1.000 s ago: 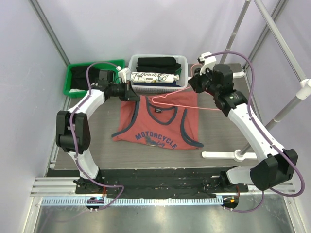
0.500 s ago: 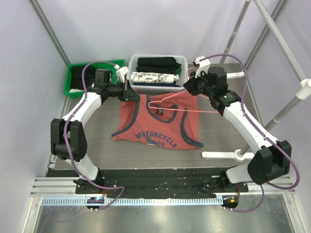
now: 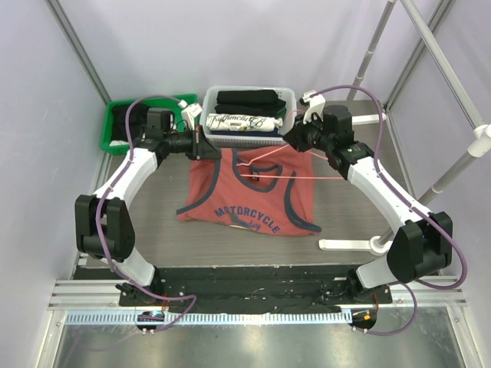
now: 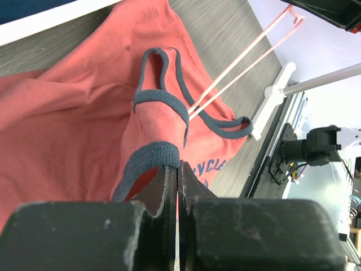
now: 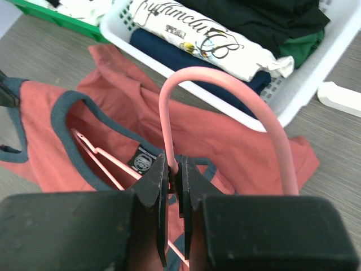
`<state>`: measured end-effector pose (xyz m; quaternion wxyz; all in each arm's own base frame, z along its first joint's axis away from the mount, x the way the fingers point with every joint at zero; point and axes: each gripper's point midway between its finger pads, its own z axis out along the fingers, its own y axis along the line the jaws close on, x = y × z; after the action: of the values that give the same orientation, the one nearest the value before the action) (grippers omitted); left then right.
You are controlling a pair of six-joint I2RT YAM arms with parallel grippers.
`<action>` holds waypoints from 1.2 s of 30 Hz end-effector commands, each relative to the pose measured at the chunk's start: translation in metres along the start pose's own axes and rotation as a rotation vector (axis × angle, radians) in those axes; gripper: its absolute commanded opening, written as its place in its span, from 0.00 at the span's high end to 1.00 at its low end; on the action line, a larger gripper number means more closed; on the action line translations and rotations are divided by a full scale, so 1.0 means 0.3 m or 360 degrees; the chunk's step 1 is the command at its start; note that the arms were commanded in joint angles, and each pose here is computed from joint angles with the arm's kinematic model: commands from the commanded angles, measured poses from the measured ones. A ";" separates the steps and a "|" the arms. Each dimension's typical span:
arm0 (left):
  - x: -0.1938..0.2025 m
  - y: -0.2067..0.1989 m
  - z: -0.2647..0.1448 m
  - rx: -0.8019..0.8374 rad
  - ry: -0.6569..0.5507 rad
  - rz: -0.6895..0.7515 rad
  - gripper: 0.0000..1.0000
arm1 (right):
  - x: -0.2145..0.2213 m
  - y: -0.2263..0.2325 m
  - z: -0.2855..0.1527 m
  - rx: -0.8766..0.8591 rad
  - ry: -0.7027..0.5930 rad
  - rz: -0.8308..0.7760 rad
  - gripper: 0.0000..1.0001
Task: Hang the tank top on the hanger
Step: Hang the tank top on the hanger.
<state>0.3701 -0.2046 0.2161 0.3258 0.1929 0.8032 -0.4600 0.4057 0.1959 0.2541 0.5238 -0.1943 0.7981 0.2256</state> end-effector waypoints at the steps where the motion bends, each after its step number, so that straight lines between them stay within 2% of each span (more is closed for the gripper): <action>1: -0.041 -0.085 -0.037 0.0092 -0.0051 0.0070 1.00 | -0.123 0.056 0.003 -0.0138 -0.0177 -0.0019 0.99; 13: -0.072 -0.256 -0.130 0.0215 -0.0121 0.0171 1.00 | -0.147 0.137 0.063 -0.0386 -0.0177 0.0118 0.99; 16: -0.065 -0.284 -0.146 0.0232 -0.0128 0.0173 1.00 | -0.196 0.160 0.061 -0.0447 -0.0230 0.0125 0.99; 27: -0.015 -0.282 -0.178 0.0150 -0.0091 0.0253 1.00 | -0.350 0.255 -0.038 -0.0628 -0.0339 0.0143 0.99; 36: -0.017 -0.325 -0.196 0.0198 -0.0101 0.0258 1.00 | -0.384 0.292 -0.028 -0.0662 -0.0359 0.0135 0.99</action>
<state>0.3077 -0.2020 0.2820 0.3590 0.2437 0.7624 -0.4801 0.4053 0.2625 0.3231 0.5084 -0.2185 0.7263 0.4078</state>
